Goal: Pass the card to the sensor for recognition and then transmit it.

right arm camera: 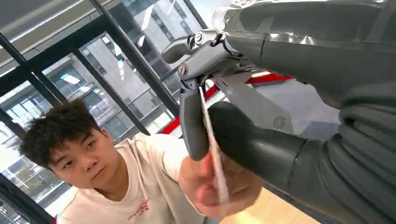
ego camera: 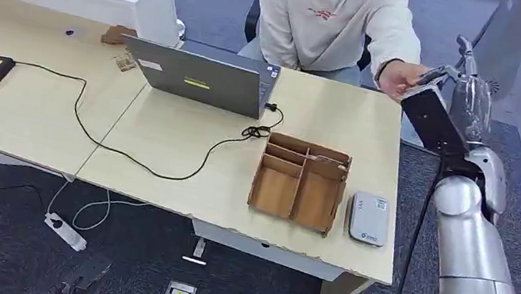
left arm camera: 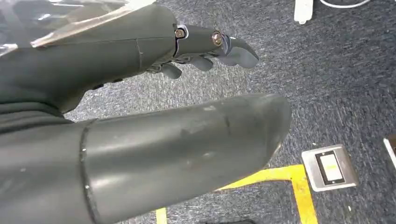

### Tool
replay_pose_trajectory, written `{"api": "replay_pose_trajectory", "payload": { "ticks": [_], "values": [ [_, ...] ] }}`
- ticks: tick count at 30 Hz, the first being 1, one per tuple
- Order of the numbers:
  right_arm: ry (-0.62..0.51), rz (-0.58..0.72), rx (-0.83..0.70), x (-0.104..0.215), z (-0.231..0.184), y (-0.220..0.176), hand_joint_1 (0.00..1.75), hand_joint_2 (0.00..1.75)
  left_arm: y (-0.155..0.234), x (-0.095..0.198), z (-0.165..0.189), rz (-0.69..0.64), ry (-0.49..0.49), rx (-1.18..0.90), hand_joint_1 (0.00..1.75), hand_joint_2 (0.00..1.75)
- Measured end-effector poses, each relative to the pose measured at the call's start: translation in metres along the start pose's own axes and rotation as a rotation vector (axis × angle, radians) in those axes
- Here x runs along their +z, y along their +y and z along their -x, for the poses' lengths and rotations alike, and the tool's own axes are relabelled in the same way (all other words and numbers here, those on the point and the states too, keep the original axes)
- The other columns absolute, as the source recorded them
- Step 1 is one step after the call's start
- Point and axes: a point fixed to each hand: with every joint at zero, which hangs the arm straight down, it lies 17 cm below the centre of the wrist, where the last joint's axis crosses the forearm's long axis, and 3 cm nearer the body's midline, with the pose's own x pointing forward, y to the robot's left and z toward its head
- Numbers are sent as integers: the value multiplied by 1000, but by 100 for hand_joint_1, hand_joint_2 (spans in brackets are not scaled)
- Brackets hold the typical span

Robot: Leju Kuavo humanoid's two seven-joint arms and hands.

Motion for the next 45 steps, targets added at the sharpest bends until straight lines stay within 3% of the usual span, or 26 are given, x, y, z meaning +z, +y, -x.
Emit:
{"api": "replay_pose_trajectory", "payload": {
  "ticks": [15, 19, 24, 32, 45],
  "values": [
    [16, -47, -58, 0, -5, 18, 175, 175, 2, 1, 6, 3, 30, 26, 0, 0],
    [66, -99, -70, 5, 12, 23, 175, 175, 2, 1, 12, 7, 64, 55, 0, 0],
    [124, -158, -26, 24, 46, 24, 175, 175, 1, 2, 17, 11, 85, 67, 0, 0],
    [233, -249, 27, 86, 98, 39, 175, 175, 3, 2, 19, 0, 86, 59, 0, 0],
    [245, -284, 37, 104, 106, 44, 175, 175, 3, 2, 18, -3, 86, 66, 0, 0]
  ]
}}
